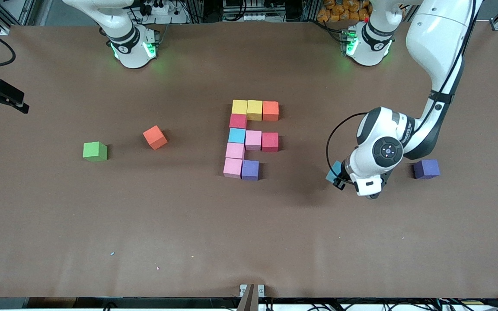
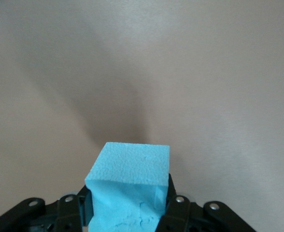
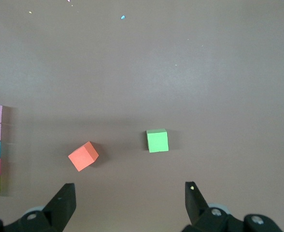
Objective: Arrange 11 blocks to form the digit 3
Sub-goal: 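Carry the cyan cube with the left gripper toward the purple cube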
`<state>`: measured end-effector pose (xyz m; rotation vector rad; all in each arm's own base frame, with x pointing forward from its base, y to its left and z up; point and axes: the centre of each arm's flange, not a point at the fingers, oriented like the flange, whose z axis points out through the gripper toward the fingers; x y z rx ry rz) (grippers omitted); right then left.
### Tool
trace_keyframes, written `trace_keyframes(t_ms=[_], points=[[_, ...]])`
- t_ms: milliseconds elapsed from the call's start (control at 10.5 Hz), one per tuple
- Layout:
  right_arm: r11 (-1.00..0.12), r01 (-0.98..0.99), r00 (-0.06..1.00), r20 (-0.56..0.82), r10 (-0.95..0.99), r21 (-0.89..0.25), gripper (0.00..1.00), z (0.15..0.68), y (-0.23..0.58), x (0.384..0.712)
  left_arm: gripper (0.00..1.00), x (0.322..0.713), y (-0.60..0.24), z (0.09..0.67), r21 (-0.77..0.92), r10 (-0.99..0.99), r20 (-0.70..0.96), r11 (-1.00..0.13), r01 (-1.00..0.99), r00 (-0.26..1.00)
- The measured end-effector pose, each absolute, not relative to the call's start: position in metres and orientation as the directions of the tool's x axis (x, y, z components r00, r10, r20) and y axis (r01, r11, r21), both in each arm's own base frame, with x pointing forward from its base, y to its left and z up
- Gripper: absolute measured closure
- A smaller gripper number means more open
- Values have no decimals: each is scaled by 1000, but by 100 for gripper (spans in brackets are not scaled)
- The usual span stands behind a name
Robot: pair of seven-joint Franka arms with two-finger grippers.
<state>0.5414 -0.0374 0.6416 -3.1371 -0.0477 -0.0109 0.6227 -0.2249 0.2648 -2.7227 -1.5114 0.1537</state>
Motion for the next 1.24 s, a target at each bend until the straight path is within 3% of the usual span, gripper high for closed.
trace_keyframes(t_ms=[382, 1241], points=[[-1000, 30, 1000, 7, 30, -4, 0, 642, -38, 541, 46, 631, -234, 269, -53, 870, -74, -491, 869, 487], [-1000, 29, 1000, 10, 29, -4, 0, 642, -38, 542, 46, 630, -341, 260, -66, 974, -166, -170, 983, 157]])
